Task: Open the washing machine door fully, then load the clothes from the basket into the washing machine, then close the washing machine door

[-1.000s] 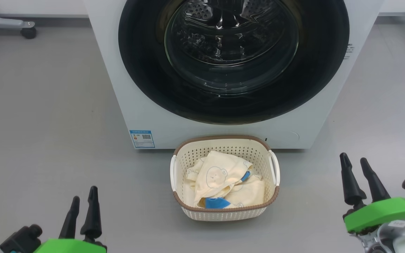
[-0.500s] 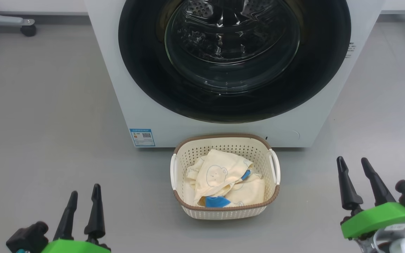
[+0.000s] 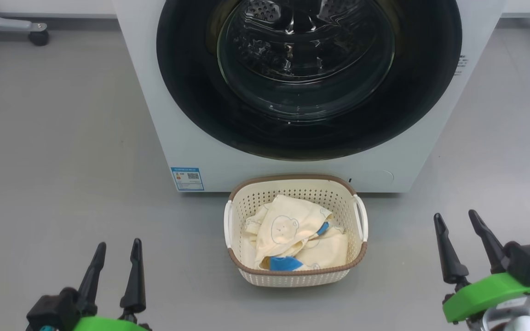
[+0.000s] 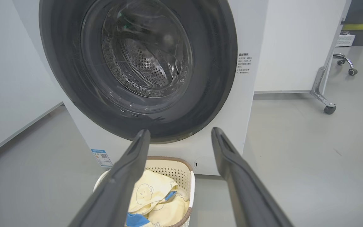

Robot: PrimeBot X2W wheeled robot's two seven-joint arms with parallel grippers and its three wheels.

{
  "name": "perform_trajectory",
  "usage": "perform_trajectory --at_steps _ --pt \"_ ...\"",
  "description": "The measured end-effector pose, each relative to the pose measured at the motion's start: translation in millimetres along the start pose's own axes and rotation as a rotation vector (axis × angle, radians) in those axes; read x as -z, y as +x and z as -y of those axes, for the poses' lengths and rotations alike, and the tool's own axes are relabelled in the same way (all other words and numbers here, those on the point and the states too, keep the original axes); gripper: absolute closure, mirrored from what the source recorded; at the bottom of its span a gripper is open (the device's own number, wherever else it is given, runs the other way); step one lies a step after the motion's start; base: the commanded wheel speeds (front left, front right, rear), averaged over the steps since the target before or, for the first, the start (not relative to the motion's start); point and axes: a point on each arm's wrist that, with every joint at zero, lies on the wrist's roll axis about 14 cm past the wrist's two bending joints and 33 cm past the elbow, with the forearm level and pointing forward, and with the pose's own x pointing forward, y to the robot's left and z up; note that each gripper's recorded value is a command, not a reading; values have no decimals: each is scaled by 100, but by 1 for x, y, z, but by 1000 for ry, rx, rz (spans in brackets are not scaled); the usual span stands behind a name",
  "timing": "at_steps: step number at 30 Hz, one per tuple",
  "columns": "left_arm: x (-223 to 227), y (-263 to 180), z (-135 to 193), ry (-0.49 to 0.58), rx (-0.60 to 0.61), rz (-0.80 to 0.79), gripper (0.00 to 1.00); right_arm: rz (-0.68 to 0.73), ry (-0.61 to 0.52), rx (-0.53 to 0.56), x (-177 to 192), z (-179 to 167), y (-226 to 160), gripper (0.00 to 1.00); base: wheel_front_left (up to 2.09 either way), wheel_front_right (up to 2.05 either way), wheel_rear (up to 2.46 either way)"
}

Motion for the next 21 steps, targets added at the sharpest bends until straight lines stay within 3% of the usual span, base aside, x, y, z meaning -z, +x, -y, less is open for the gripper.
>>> perform_trajectory --at_steps 14,21 --pt "-12 -3 11 183 57 52 0 1 -175 -54 3 -9 -5 0 0 0 0" --pt "-12 -3 12 202 61 51 0 6 -205 -59 1 -8 -5 0 0 0 0"
